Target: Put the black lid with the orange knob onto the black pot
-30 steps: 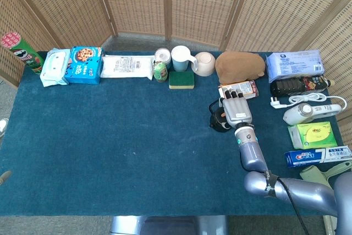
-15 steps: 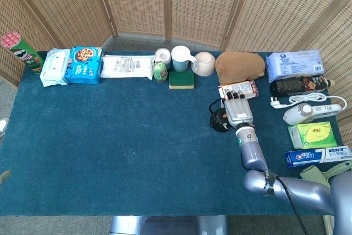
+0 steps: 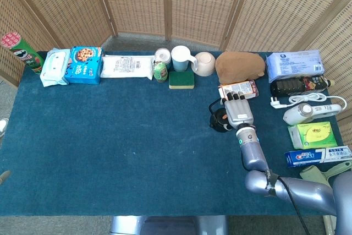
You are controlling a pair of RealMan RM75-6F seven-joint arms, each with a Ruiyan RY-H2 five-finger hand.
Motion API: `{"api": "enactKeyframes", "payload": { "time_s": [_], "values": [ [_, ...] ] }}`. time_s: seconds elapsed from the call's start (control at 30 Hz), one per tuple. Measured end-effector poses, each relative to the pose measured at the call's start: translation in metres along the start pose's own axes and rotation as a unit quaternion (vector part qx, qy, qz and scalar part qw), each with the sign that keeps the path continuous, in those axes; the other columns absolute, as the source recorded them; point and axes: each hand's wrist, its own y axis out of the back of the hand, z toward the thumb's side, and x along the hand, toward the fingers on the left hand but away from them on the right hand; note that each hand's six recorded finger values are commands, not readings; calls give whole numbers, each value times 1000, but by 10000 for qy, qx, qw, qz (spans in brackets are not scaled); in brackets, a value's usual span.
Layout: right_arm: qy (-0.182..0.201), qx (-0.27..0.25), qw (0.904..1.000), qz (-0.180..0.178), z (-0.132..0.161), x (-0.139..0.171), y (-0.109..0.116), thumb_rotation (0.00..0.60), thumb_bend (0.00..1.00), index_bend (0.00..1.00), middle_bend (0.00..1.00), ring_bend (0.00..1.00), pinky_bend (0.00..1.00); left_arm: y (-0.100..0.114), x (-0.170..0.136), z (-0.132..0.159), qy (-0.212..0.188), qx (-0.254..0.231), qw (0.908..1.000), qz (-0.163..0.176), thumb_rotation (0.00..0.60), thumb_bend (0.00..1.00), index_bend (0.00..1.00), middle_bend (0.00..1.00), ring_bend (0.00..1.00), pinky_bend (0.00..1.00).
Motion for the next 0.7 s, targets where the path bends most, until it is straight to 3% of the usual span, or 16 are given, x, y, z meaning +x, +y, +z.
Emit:
{"api": "enactKeyframes", "payload": {
  "time_s": [0.43,0.6,0.7],
  "values": [
    [103,-2,9997,-240,-9,24,27,600,262,221,39,98,0,1,-2,1,-34,-37,10000,19,600,209,0,0,0,44],
    [152,102,9982,-566,-30,42,43,599,157,214,54,99,0,1,-4,2,-70,-26,10000,39,600,208,0,0,0,44],
    [224,92,9965,-805,-40,51,49,536,60,206,63,76,0,1,-4,2,-83,-9,10000,37,600,208,0,0,0,44]
  ]
}}
